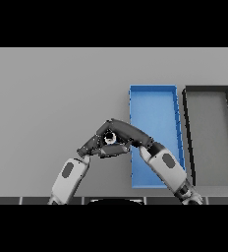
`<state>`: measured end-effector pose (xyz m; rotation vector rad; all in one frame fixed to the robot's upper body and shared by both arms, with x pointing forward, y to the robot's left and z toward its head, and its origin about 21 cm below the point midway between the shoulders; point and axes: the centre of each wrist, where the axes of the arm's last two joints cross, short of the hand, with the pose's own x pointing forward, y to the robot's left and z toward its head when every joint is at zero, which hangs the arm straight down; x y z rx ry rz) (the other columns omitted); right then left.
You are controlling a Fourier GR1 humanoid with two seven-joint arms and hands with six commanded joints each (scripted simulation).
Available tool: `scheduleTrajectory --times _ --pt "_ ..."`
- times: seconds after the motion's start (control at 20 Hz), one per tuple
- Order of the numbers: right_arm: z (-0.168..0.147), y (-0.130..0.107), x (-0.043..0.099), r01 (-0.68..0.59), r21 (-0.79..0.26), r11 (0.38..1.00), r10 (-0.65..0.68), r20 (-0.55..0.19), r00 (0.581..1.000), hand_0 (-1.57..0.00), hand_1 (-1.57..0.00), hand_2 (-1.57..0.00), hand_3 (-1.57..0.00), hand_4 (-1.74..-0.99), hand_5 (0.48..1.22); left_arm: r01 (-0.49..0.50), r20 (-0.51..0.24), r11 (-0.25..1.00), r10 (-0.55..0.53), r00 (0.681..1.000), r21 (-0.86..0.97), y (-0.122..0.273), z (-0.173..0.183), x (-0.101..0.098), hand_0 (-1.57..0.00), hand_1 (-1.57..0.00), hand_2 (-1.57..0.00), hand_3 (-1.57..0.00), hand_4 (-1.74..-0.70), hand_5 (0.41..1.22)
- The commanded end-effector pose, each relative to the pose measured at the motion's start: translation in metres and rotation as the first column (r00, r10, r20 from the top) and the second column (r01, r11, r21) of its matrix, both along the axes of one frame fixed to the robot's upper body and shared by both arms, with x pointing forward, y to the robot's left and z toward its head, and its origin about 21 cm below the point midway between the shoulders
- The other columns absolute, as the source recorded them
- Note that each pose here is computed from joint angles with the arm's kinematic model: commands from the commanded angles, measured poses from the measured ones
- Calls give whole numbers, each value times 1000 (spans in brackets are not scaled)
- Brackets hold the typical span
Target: Pick up the blue pipe and place it into the blue bin.
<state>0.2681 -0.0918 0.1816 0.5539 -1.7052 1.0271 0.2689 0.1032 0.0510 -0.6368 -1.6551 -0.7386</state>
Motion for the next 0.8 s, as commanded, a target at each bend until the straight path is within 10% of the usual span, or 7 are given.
scheduleTrajectory --times 0.0,0.35,0.6,0.75 --pt "-2 2 -1 -4 -8 1000 4 4 1000 -1478 -1478 -1482 -1400 -1692 1071 -2 7 1000 2 1000 4 2 -1 1 -1571 -1571 -1571 -1437 -1722 1221" --pt "-1 4 -8 23 62 998 -25 19 1000 -1551 -1551 -1552 -1535 -1731 1190 -46 86 999 45 995 15 4 5 0 -1571 -1571 -1571 -1454 -1724 1221" --pt "-4 9 -10 54 9 998 -54 -15 998 -1565 -1565 -1565 -1559 -1738 1211 16 92 994 -26 995 111 12 -2 -2 -598 -549 -529 -477 -1206 1221" --pt "4 9 -13 74 -5 997 -74 -17 997 -1568 -1568 -1568 -1565 -1739 1216 3 92 991 -15 996 131 10 1 -3 -306 -281 -270 -244 -1047 938"
